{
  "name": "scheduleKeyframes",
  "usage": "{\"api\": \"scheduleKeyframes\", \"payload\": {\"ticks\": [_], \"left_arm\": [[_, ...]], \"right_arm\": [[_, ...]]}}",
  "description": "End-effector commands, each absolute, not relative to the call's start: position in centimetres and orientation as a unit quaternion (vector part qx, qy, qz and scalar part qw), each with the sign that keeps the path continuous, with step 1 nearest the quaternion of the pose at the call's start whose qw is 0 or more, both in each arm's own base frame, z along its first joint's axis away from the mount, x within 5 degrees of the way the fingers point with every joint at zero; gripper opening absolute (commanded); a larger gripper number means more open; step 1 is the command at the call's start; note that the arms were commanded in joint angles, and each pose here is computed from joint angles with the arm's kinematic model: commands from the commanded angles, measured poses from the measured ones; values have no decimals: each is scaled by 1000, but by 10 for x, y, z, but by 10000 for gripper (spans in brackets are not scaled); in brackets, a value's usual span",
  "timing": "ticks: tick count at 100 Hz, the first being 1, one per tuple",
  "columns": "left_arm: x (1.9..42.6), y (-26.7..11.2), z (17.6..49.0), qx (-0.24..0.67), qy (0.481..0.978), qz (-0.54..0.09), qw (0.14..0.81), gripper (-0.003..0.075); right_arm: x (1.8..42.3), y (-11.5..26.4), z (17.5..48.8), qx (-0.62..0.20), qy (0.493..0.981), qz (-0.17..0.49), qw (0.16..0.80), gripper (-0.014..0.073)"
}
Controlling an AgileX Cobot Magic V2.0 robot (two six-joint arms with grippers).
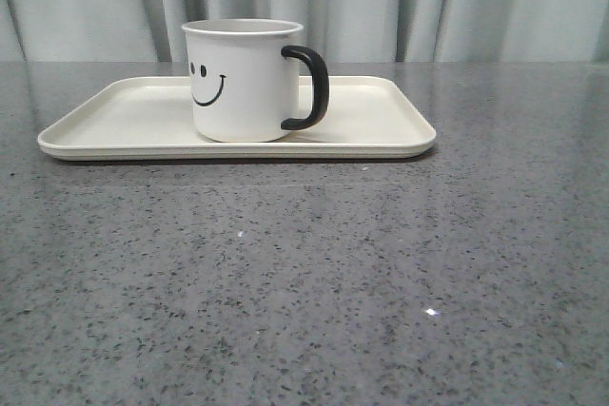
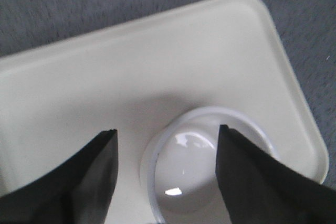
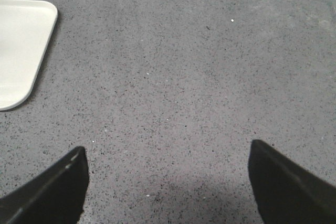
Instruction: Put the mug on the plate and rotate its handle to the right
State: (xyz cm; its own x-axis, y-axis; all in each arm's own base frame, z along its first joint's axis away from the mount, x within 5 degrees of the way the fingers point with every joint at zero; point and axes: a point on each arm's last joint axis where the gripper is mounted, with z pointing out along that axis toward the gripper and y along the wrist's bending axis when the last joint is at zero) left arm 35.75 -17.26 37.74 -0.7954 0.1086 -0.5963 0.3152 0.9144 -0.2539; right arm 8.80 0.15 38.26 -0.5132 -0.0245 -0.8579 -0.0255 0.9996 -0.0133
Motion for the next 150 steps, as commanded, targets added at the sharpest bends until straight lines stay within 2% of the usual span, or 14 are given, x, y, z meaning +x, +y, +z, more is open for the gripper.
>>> {"api": "scheduleKeyframes", "payload": {"ticks": [1, 16, 40, 60, 86, 118, 127, 150], "left_arm": [[332, -162, 440, 116, 882, -196, 413, 409], [308, -144, 465, 125, 872, -158, 447, 409], [278, -114, 470, 109, 874, -129, 455, 409], [256, -72, 441, 57, 889, -102, 442, 409], [203, -33, 396, 3, 896, -76, 438, 409], [143, -23, 346, -2, 899, -75, 432, 409], [134, -21, 342, -2, 897, -76, 436, 409], [131, -20, 340, 0, 896, -71, 439, 409]], "right_arm": [[91, 2, 395, -17, 851, 0, 525, 615], [91, 2, 395, -17, 851, 0, 525, 615], [91, 2, 395, -17, 851, 0, 525, 615], [91, 2, 395, -17, 851, 0, 525, 615], [91, 2, 395, -17, 851, 0, 525, 615], [91, 2, 395, -17, 850, 0, 526, 615], [92, 2, 396, -17, 848, 0, 530, 615], [98, 10, 398, -10, 846, 54, 531, 615]]}}
